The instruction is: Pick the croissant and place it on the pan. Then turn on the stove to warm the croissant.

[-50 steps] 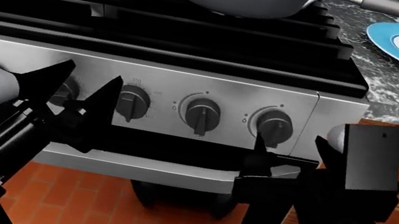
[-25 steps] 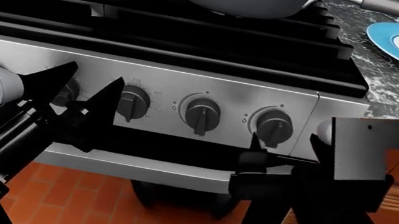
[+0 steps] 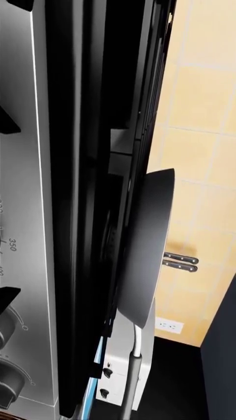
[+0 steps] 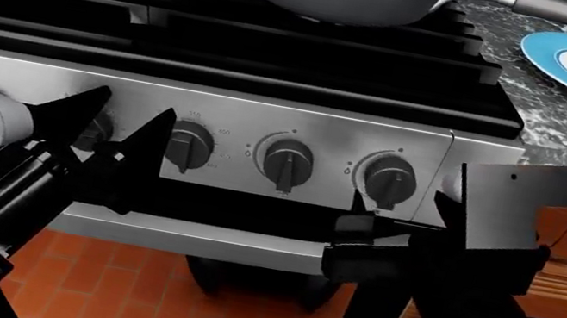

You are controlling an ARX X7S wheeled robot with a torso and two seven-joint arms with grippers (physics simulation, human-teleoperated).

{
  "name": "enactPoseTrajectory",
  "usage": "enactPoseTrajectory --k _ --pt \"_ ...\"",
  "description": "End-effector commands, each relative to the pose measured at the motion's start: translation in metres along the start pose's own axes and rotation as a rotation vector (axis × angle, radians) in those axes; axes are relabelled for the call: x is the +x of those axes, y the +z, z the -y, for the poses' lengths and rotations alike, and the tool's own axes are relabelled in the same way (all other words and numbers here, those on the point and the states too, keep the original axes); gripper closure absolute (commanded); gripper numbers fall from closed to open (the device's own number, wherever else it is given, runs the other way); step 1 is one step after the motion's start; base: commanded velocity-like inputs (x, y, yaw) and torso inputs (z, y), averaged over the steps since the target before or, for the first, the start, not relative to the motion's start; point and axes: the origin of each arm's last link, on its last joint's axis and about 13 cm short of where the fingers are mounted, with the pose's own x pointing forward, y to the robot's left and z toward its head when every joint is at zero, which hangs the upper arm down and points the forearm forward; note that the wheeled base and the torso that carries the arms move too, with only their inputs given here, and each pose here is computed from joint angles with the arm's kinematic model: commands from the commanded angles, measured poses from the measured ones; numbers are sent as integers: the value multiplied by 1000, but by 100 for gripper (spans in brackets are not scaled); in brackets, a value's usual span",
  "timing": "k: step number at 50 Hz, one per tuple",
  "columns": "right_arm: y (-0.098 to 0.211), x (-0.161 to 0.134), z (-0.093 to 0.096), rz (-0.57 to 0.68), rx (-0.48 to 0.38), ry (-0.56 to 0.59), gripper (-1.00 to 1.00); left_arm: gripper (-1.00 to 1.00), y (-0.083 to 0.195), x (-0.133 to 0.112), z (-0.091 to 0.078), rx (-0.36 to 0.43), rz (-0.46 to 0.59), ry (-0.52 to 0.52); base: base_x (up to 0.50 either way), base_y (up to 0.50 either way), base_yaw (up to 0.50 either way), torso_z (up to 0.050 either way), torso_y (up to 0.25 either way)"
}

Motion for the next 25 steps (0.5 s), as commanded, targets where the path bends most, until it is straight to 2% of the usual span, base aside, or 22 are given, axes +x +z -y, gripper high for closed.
enactPoseTrajectory --k 1,11,12,25 --pt "0 2 -1 -6 -1 3 -100 -100 -3 1 -1 -12 -13 5 0 0 0 0 0" --pt "1 3 -1 -8 -2 9 -100 -100 -4 1 -1 -13 -14 5 0 0 0 0 0" --pt "1 3 -1 -8 -1 9 100 -100 -4 1 -1 -14 -13 5 0 0 0 0 0" --pt "2 4 -1 -6 -6 7 100 -100 -4 2 -1 -16 -14 3 0 0 0 0 0"
